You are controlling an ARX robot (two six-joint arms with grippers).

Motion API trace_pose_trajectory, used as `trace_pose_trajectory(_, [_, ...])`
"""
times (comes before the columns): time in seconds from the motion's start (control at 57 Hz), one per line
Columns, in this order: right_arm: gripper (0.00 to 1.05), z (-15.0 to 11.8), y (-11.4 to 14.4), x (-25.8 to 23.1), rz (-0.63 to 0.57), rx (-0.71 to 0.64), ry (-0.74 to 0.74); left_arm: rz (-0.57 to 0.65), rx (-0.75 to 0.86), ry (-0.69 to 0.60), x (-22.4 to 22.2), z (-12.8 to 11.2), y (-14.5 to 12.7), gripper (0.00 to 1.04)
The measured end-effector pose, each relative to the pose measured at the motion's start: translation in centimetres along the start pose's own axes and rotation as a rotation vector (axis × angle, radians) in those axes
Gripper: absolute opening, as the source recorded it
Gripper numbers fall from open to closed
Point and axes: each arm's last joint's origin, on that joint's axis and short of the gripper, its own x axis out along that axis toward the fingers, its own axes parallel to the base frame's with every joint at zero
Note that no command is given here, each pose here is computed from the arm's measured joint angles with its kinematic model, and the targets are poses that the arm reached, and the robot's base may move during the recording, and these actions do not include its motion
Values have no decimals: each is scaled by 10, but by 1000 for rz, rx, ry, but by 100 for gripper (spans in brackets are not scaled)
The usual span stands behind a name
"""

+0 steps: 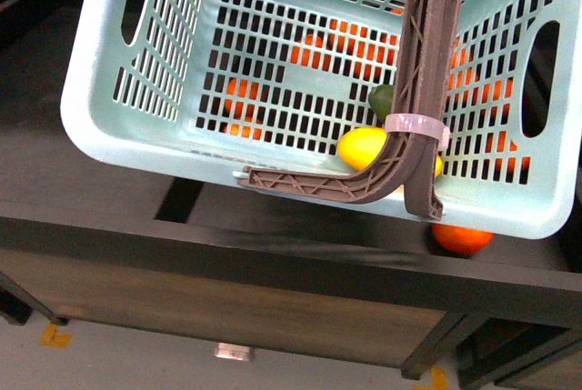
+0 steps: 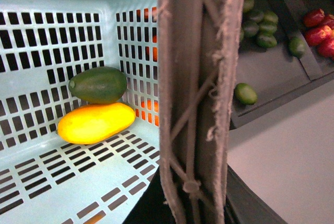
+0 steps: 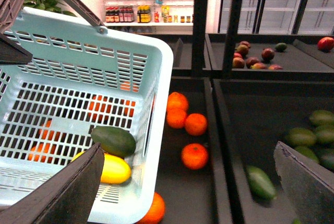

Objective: Pick mango and avocado into basket

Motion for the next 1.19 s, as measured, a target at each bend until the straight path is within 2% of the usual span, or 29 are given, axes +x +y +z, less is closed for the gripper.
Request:
trace_pose_trajectory(0.684, [97, 0, 0, 0, 1, -2, 0, 1, 4, -1, 0, 0, 0, 8])
trace_pose_trajectory(0.912, [97, 0, 0, 0, 2, -1, 0, 46, -5, -18, -1, 3, 8, 8])
trace_pose_trajectory(1.192, [97, 0, 0, 0, 0, -1, 0, 8, 0, -4, -1, 1, 3, 8])
